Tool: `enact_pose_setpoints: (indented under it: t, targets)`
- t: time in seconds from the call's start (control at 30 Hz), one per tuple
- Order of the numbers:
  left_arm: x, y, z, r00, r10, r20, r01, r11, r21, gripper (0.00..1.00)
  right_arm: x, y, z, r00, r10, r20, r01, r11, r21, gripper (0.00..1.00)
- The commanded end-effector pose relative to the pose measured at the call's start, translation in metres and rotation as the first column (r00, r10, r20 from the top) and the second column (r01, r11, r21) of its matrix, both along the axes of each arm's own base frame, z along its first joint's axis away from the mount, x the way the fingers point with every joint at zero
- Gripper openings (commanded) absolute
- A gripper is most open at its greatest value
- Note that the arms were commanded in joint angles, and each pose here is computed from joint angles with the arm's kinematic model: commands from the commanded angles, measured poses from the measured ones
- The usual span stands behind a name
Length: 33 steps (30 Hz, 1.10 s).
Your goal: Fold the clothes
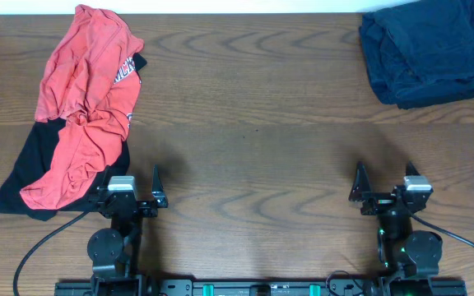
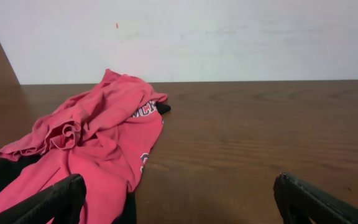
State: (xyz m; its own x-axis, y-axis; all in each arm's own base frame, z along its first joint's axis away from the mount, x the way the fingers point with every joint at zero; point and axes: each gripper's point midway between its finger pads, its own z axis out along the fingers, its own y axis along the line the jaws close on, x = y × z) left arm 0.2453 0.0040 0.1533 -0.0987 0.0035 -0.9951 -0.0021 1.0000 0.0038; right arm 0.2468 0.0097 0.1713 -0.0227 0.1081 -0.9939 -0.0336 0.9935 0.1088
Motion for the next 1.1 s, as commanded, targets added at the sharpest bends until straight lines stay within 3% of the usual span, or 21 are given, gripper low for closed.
enact_pose_setpoints:
  t: [0.0, 0.37, 0.6, 0.83, 1.07]
  targets:
    - [-0.001, -0.004, -0.013, 0.999, -0.021, -0.041, 0.021, 1.0, -0.011, 0.98, 0.0, 0.003, 0.003, 1.0, 0.02, 0.016, -0.02, 1.0, -0.009, 0.99]
    - [-0.005, -0.004, 0.019, 0.999, -0.021, -0.025, 0.02, 1.0, -0.01, 0.98, -0.002, 0.003, 0.027, 0.998, 0.021, 0.058, -0.017, 0.997, -0.069, 0.99]
    - [0.002, -0.004, 0.046, 0.991, -0.021, -0.134, 0.019, 1.0, -0.017, 0.98, 0.007, 0.003, 0.047, 1.0, 0.022, 0.006, -0.021, 0.996, -0.088, 0.99]
    - [0.029, -0.003, 0.075, 0.954, -0.017, -0.3, -0.01, 0.996, -0.087, 0.98, 0.038, 0.014, 0.076, 0.991, 0.077, -0.11, -0.088, 0.991, -0.097, 0.99]
    - [0.059, -0.006, 0.083, 0.853, -0.048, -0.52, -0.02, 0.992, -0.123, 0.98, 0.089, 0.036, 0.077, 0.908, 0.191, -0.373, -0.219, 0.975, -0.034, 0.99]
